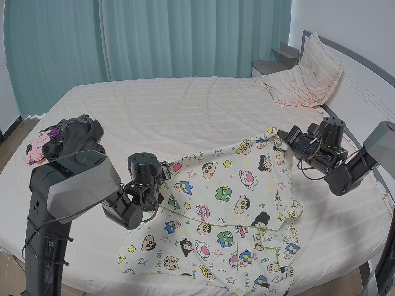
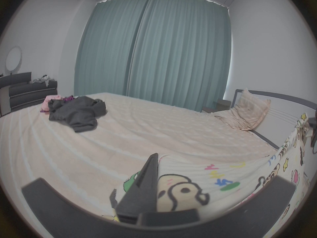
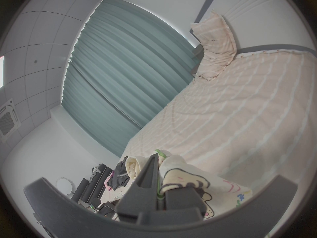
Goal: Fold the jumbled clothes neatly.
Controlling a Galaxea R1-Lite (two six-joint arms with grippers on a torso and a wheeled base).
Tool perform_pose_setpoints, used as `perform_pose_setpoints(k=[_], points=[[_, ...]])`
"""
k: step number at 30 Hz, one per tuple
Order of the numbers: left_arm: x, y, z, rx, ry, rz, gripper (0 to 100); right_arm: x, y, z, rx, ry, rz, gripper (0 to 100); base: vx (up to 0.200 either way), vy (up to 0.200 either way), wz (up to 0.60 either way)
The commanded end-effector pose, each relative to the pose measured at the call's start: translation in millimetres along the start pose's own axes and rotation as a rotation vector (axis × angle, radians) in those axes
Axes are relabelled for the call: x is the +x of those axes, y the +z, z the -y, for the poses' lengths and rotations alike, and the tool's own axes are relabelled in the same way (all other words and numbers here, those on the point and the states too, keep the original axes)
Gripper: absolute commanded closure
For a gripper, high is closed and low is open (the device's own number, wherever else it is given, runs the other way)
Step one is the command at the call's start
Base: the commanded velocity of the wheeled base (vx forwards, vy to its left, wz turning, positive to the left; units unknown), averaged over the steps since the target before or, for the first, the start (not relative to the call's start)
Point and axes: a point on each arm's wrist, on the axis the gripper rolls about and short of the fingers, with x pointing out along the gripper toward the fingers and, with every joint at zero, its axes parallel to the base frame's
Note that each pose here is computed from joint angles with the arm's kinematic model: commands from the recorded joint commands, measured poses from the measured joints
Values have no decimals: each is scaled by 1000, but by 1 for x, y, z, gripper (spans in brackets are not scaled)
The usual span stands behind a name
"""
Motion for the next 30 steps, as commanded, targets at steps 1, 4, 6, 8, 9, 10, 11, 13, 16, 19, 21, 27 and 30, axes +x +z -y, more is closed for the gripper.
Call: perform_pose_setpoints(k=[1,4,6,8,9,10,11,13,16,19,21,27,30], points=[[22,-18,-5,-35,39,-42,100,29,-24,31,22,-70,-37,100,0,0,0],[31,-23,-2,-47,56,-83,100,42,-32,42,29,-97,-57,100,0,0,0],[40,-29,-2,-56,69,-103,100,51,-38,48,37,-111,-72,100,0,0,0],[49,-37,-2,-61,80,-117,100,59,-43,53,54,-131,-79,100,0,0,0],[50,-38,-2,-62,81,-119,0,61,-44,54,54,-133,-79,100,0,0,0],[56,-43,-4,-63,89,-119,0,66,-46,58,60,-142,-81,100,0,0,0],[61,-43,-4,-68,91,-112,0,70,-46,60,62,-145,-82,100,0,0,0],[68,-46,-6,-71,99,-107,0,77,-48,64,66,-160,-88,0,0,0,0],[78,-46,-9,-86,106,-87,0,87,-44,64,96,-192,-49,0,0,0,0],[83,-42,-15,-97,121,-75,0,98,-33,57,181,-222,52,0,0,0,0],[87,-35,-20,-108,129,-55,0,104,-28,54,216,-244,85,0,0,0,0],[97,-23,-38,-127,166,-24,0,113,-13,50,302,-271,191,0,0,0,0],[99,-17,-44,-136,178,-12,0,111,-16,55,300,-315,173,0,0,0,0]])
